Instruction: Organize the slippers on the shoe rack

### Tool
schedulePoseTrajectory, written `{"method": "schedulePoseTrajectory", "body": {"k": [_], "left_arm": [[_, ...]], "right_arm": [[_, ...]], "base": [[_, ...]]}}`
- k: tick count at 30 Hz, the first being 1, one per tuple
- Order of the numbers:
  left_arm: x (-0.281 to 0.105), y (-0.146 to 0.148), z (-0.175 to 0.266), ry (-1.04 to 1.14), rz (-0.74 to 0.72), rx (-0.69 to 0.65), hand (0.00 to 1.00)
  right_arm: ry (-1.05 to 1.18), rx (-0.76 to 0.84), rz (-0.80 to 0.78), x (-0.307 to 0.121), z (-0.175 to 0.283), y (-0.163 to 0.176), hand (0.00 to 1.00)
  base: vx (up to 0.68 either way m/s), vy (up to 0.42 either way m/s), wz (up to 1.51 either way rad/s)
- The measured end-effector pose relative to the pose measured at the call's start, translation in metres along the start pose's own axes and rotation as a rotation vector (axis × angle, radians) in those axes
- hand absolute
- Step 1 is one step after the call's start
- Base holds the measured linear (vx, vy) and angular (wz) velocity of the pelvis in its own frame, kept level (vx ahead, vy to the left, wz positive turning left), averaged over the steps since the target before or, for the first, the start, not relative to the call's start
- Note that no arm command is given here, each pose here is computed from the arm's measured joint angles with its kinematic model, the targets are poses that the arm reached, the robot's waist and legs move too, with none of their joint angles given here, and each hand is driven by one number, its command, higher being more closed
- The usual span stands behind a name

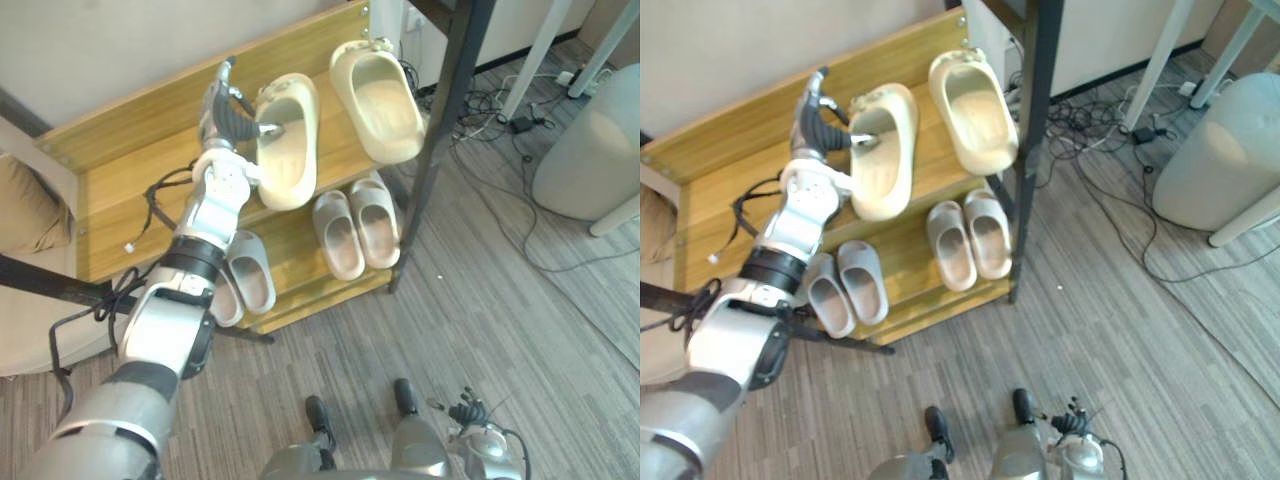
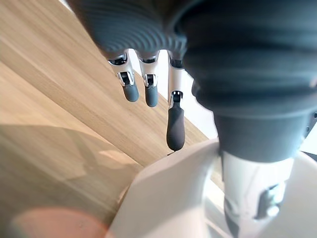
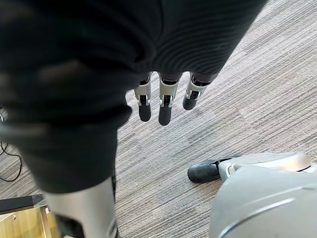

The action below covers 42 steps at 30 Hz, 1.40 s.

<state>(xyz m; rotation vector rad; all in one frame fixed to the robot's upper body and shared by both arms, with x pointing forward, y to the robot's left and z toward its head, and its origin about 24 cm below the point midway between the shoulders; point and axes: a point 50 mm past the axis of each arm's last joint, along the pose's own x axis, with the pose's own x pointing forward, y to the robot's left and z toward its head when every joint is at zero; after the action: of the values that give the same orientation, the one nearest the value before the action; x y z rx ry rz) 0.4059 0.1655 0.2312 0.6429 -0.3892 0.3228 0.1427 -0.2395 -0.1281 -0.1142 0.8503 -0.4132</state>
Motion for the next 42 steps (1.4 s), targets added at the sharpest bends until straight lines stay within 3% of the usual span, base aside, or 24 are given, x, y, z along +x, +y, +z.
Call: {"method": "schedulePoseTrajectory", "body": {"k": [13,23,30,42], "left_arm": [[0.000,0.004,0.027,-0.094,0.043,-0.100,0.00],[-0.021,0.016,0.037,-0.189,0.116,-0.261,0.00],[-0.050,0.013,0.022,-0.159,0.102,-0.457,0.00],[-0.113,-0.015,-0.033,0.077,-0.032,-0.760,0.00]], "right_arm": [[-0.005,-0.025,0.004,0.001,0.001,-0.002,0.00],[-0.008,-0.052,0.016,0.000,0.001,0.000,0.00],[0.009,-0.062,0.010,-0.001,-0.005,-0.004,0.00],[0.000,-0.168,0.059,0.000,0.000,0.006,0.00]], "base": [[-0.01,0.001,0.06],[-0.01,0.003,0.03],[-0.01,0.002,0.12],[0.00,-0.005,0.12]]}}
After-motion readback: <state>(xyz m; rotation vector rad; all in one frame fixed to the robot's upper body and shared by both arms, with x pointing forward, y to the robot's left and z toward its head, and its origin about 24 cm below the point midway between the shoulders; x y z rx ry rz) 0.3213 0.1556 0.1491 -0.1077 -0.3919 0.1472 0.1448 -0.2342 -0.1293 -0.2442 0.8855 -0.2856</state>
